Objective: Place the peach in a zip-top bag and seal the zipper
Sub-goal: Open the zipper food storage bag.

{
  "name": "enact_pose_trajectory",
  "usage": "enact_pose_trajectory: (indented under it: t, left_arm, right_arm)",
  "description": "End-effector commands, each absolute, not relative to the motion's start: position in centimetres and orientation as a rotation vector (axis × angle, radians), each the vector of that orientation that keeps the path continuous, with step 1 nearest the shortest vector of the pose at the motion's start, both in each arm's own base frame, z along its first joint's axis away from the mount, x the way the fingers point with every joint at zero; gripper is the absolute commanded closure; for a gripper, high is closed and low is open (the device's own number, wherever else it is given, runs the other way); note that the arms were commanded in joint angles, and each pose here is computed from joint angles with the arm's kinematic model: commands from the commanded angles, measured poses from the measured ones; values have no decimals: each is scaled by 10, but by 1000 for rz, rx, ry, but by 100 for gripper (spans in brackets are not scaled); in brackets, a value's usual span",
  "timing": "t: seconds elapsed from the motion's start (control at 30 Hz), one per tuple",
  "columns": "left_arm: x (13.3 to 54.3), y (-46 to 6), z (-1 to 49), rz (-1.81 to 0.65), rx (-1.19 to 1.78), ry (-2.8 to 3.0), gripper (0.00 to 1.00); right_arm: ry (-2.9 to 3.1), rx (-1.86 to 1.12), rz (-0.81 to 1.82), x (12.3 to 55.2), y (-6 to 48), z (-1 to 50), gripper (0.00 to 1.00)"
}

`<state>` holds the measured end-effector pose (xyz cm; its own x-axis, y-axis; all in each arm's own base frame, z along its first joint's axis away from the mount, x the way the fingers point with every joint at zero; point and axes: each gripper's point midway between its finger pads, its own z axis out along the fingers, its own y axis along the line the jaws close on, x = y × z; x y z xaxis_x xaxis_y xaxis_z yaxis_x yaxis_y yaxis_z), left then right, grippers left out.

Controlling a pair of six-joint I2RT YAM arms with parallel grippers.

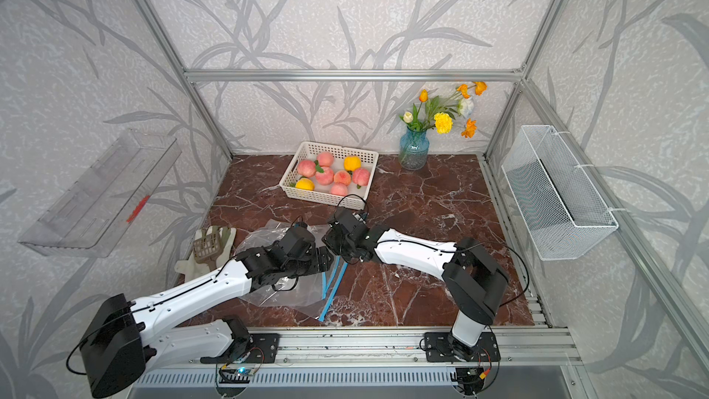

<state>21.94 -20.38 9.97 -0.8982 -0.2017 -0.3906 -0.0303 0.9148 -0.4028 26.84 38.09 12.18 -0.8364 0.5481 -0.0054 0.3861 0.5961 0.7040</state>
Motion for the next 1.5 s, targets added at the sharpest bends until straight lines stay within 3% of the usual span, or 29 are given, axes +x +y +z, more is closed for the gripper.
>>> enact_pose_trajectory:
  t: [0.0, 0.13, 0.3, 0.6, 0.93, 1.13, 1.47]
  left_arm:
    - [219, -197, 102, -460, -93, 2657, 30]
    - [220, -202, 103, -479, -53, 2649, 42]
    - [221, -197, 101, -415, -19, 2664, 48]
    - [223, -197, 111, -382, 34, 2659, 44]
    - [222, -191, 107, -289, 56, 2714, 51]
    - [222, -195, 115, -302, 87, 2716, 42]
    - [223, -194, 122, -305, 83, 2703, 45]
  right_arm:
    - [2625, 787, 1033, 265, 377, 114, 100]
    - [2635, 785, 1015, 264, 375, 112, 100]
    - [2645, 778, 1017, 262, 375, 112, 100]
    - [2706, 760, 974, 258, 377, 95, 100]
    - [2705, 747, 974, 257, 376, 95, 100]
    - [2716, 742, 971, 256, 376, 92, 100]
    - [2712, 747, 992, 256, 378, 91, 100]
